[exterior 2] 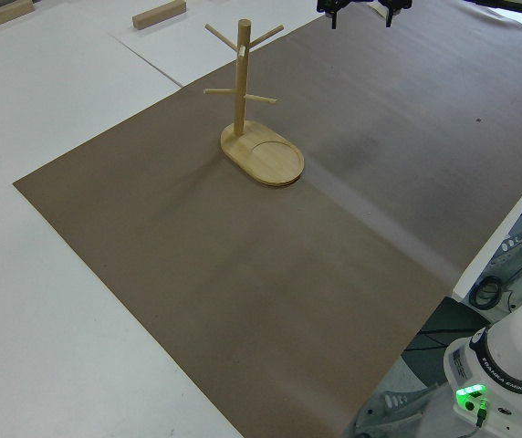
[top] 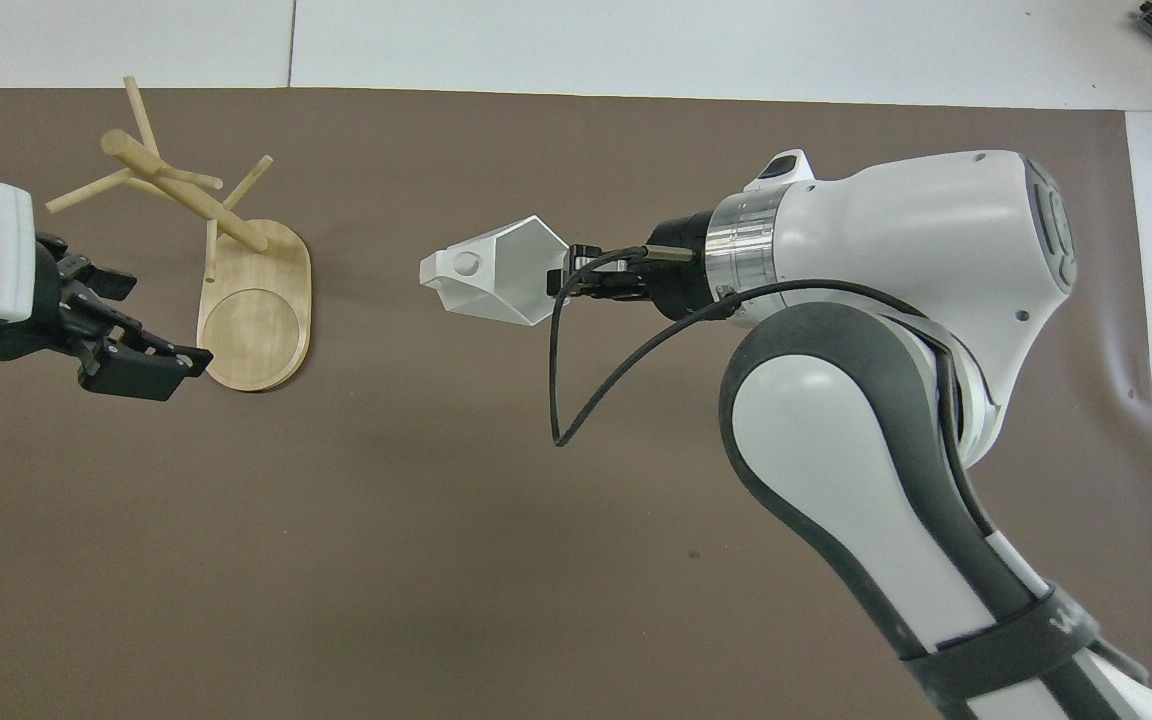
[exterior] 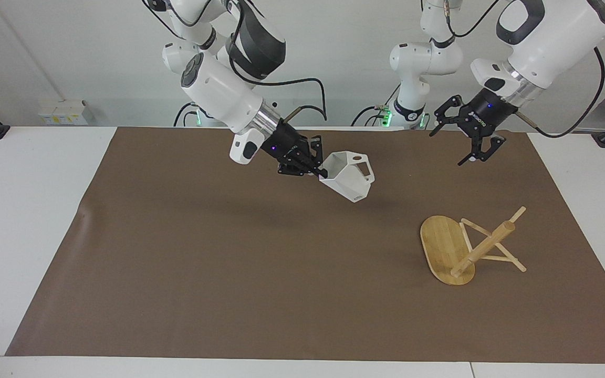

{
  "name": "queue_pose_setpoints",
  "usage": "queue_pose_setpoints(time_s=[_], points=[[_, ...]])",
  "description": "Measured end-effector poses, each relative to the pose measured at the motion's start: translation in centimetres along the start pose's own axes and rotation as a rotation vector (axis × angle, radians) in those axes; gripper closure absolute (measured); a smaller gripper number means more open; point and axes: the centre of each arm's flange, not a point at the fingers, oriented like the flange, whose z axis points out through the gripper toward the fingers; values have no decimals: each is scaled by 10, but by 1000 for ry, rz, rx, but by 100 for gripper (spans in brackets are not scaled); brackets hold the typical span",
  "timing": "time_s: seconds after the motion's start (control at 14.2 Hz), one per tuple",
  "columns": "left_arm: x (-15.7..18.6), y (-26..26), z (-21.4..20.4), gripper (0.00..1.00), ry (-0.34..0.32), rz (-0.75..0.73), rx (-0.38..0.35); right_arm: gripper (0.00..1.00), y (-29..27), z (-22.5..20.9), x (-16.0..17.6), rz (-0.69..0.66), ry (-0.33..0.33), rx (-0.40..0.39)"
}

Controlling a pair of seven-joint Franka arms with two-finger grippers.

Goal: Hang cup on rack
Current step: 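Reach the left gripper to the cup held by the right gripper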

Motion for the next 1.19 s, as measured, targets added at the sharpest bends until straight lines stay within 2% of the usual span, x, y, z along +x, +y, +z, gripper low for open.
queue_pose_setpoints(time_s=[0.28,0.49,0.84,1.19], points=[[13,-3,26,0,72,239,-34,97,0,0,0,0,0,0],[38,11,51,0,85,392,-35,97,0,0,0,0,0,0],[50,16,77,0,117,505,-48,97,1,1,0,2,-7,-1],[60,17,97,0,162,498,-43,97,0,4,-4,0,-35,-2]])
